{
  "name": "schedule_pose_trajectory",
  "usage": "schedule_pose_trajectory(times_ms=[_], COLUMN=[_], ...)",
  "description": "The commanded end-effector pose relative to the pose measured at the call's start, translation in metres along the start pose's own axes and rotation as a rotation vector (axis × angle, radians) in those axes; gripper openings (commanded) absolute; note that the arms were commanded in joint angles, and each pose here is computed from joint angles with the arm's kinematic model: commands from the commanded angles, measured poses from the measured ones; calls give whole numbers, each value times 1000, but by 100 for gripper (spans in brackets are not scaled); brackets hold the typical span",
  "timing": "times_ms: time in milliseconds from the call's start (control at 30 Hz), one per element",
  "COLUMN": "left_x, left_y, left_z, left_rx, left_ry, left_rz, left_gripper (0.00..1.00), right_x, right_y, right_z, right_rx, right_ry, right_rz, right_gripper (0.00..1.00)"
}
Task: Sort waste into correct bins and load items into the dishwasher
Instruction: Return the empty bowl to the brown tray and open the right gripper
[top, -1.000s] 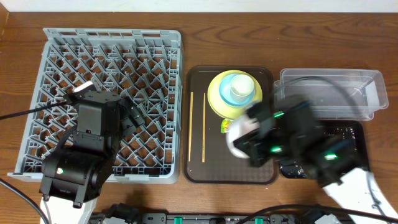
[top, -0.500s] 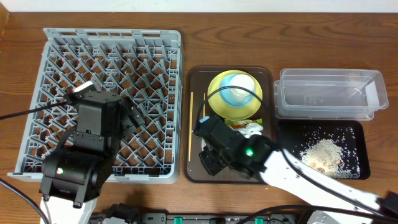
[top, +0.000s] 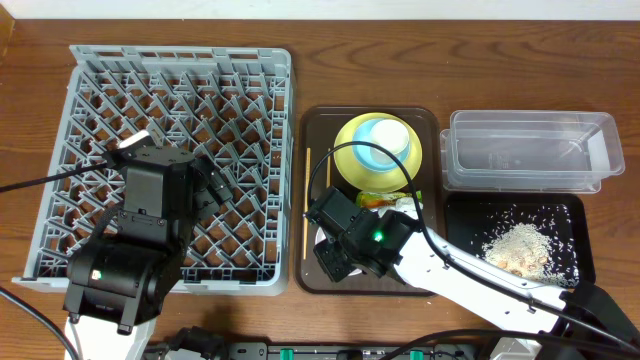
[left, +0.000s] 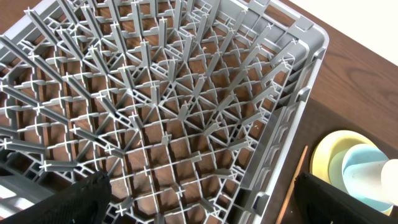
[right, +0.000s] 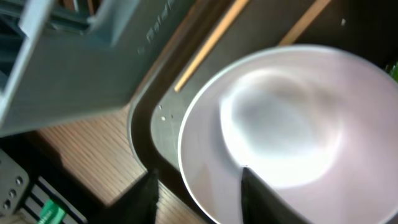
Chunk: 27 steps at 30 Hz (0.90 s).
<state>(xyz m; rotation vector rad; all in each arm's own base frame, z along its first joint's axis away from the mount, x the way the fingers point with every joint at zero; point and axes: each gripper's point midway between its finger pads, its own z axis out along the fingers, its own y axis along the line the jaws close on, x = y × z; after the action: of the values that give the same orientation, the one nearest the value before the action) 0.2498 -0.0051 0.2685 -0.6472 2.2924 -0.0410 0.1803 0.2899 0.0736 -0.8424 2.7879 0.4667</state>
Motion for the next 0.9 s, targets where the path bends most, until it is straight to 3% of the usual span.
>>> schedule_pose_trajectory(times_ms=[0,233,467,867], left_x=[-4,-4,-4,-4], left_y=[0,0,0,0], left_z=[-3,-3,-3,-3], left_rx=[1,1,1,1], left_ry=[-10,-10,-10,-10], left_rz=[-5,-5,-5,-5], left_gripper=[95,95,95,95], right_x=[-2,-23,-1,5], right_y=[8,9,-50,-104], right_z=[-9,-52,-114,-119], right_rx=[-20,-59,13,168], right_ry=[-15,-151,-187,-168], right_rz=[-15,-6,153,196], right_gripper=[49,57,63,67])
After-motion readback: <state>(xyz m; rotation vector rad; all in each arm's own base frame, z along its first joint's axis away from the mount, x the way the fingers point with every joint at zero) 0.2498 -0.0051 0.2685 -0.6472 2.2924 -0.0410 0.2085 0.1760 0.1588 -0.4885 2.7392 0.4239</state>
